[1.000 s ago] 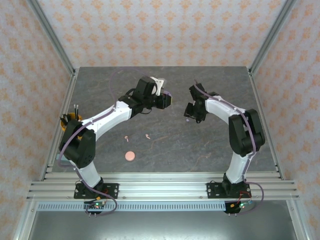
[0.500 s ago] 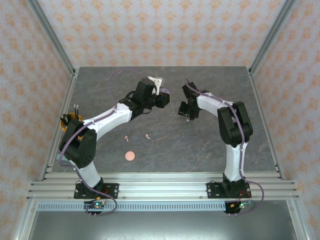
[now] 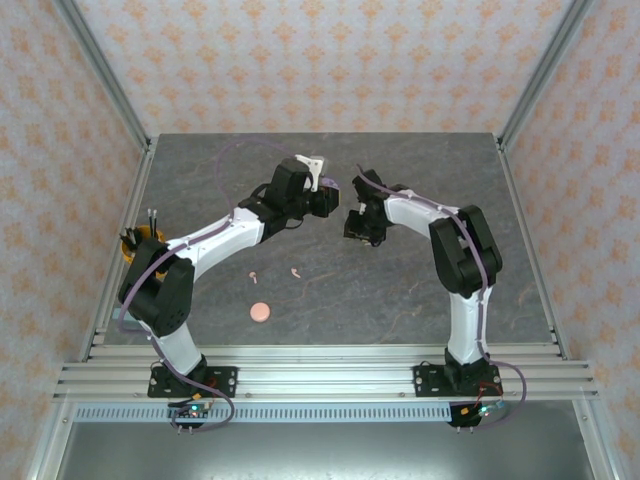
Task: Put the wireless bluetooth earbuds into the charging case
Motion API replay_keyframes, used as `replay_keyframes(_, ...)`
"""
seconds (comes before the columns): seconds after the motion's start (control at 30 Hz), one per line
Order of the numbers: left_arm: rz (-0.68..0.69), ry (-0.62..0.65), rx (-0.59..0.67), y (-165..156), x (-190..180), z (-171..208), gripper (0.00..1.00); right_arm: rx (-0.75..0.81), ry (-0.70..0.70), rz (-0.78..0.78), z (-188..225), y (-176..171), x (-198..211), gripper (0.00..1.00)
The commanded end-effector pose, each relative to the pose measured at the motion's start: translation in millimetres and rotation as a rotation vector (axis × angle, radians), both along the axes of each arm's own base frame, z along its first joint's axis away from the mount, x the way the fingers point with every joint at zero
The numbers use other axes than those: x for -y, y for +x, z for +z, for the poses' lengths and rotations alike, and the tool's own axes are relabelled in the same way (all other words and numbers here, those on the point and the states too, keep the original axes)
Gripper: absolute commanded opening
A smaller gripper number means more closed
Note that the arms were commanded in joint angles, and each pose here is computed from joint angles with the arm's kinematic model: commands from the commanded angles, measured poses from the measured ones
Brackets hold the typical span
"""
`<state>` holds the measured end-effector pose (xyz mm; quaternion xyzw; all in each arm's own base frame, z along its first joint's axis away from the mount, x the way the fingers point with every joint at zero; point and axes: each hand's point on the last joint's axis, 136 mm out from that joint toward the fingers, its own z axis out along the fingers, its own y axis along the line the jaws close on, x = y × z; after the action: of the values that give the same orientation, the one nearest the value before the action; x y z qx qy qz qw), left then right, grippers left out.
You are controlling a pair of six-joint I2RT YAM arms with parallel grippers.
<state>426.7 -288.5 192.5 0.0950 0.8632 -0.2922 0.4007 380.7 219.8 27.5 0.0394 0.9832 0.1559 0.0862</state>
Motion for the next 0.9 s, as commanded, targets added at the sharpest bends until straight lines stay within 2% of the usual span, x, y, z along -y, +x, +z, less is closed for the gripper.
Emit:
replay_keyframes(0.0, 0.036, -0.028, 0.045, 3.5, -4.7, 16.2, 0.0, -0.002, 0.007, 0.017, 19.8, -16.7, 4.3, 0.4)
replay_keyframes(0.2, 0.037, -0.037, 0.047, 3.6, -4.5, 18.7, 0.0, 0.085, -0.048, -0.112, 58.0, -13.1, 26.7, 0.41)
replay_keyframes(0.33, 0.036, -0.039, 0.041, 3.5, -4.0, 17.5, 0.0, 0.073, -0.139, -0.26, 61.5, -7.6, 52.7, 0.42)
replay_keyframes(0.4, 0.036, -0.04, 0.039, 3.4, -3.5, 16.9, 0.0, 0.053, -0.157, -0.28, 56.6, -4.2, 55.2, 0.43)
replay_keyframes(0.87, -0.003, -0.029, 0.043, -1.3, -0.4, 11.3, 0.0, -0.062, -0.221, -0.097, 19.7, -0.4, 39.6, 0.42)
